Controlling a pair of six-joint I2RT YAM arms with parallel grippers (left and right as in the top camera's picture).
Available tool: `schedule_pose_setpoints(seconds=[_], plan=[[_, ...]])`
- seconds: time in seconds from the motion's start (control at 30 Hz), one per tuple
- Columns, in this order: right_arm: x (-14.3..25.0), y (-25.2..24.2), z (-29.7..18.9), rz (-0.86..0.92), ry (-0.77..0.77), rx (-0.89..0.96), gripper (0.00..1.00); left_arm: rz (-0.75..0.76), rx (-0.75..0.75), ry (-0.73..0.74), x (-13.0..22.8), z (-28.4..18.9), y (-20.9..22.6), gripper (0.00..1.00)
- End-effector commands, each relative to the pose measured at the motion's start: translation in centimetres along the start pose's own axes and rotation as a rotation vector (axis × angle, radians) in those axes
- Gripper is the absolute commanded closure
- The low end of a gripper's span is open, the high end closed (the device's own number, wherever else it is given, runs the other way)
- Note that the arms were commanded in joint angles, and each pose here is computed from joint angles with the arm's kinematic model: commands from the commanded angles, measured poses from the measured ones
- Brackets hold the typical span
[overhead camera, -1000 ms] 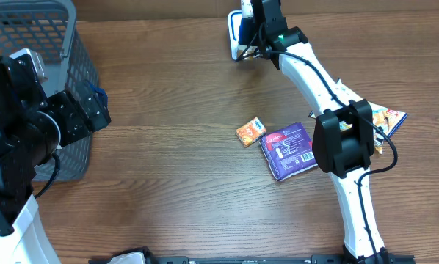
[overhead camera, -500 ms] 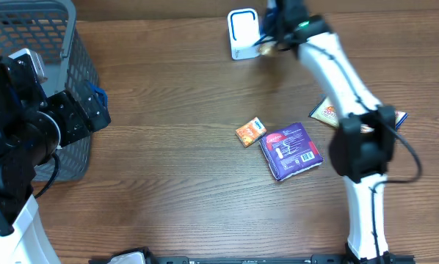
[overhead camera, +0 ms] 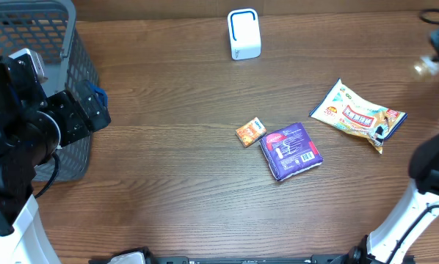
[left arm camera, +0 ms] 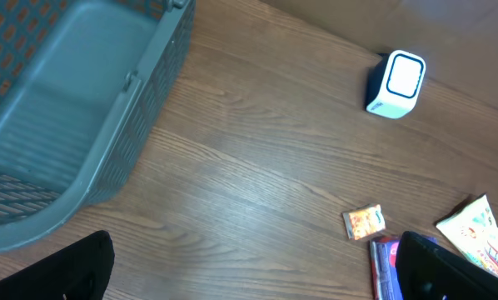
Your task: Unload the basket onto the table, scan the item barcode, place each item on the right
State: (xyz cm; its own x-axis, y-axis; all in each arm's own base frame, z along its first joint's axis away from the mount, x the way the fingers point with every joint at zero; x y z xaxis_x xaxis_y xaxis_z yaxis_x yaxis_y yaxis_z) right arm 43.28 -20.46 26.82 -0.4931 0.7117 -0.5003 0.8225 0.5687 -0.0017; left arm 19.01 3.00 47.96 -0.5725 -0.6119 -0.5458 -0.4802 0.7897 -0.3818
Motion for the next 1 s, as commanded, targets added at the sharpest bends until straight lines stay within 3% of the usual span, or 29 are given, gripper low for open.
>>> schedule_pose_setpoints(seconds=[0.0, 0.23, 0.43, 0.67, 0.7, 0.73, 0.77, 0.87, 0.97], plan=[[-0.7, -4.4, 2.3, 0.124, 0.033, 0.087, 0.96, -0.018, -0.010, -0.009, -0.1, 0.0, 0.1, 0.00], [-0.3, -12.3, 8.8, 0.283, 0.071, 0.190, 0.96, -0.018, -0.010, -0.009, -0.1, 0.0, 0.1, 0.00], [0.1, -16.1, 12.5, 0.267, 0.025, 0.205, 0.96, -0.018, -0.010, -0.009, -0.1, 0.0, 0.1, 0.00], [-0.9, -18.6, 13.0, 0.328, -0.035, 0.214, 0.84, -0.018, -0.010, -0.009, -0.1, 0.0, 0.1, 0.00], [-1.0, -18.9, 13.0, 0.335, -0.037, 0.216, 0.77, -0.018, -0.010, -0.009, -0.1, 0.0, 0.1, 0.00], [-1.0, -19.2, 13.0, 0.337, -0.036, 0.219, 0.63, -0.018, -0.009, -0.008, -0.1, 0.0, 0.1, 0.00], [-1.0, -19.4, 13.1, 0.301, -0.029, 0.219, 0.23, -0.018, -0.009, -0.008, -0.1, 0.0, 0.1, 0.00], [-1.1, -19.3, 12.9, 0.202, -0.013, 0.213, 0.04, -0.018, -0.010, -0.009, -0.1, 0.0, 0.1, 0.00], [-1.2, -19.0, 11.9, 0.177, 0.030, 0.182, 0.01, -0.018, -0.010, -0.009, -0.1, 0.0, 0.1, 0.00]])
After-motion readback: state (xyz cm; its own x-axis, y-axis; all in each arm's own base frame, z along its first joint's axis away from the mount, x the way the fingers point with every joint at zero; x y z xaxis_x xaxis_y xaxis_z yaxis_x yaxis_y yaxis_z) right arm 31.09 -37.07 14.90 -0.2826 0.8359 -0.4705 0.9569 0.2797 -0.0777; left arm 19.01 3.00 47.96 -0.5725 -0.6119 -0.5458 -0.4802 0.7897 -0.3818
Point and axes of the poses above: each gripper's point midway between its finger pads, its own z axis out along the fingers, its own y axis along the line the jaws close on, x = y × z, the point moved 9 cm from there along -z, back along the fingers, and after that the axes turned 14 degrees about -z, right-handed, at the moved point
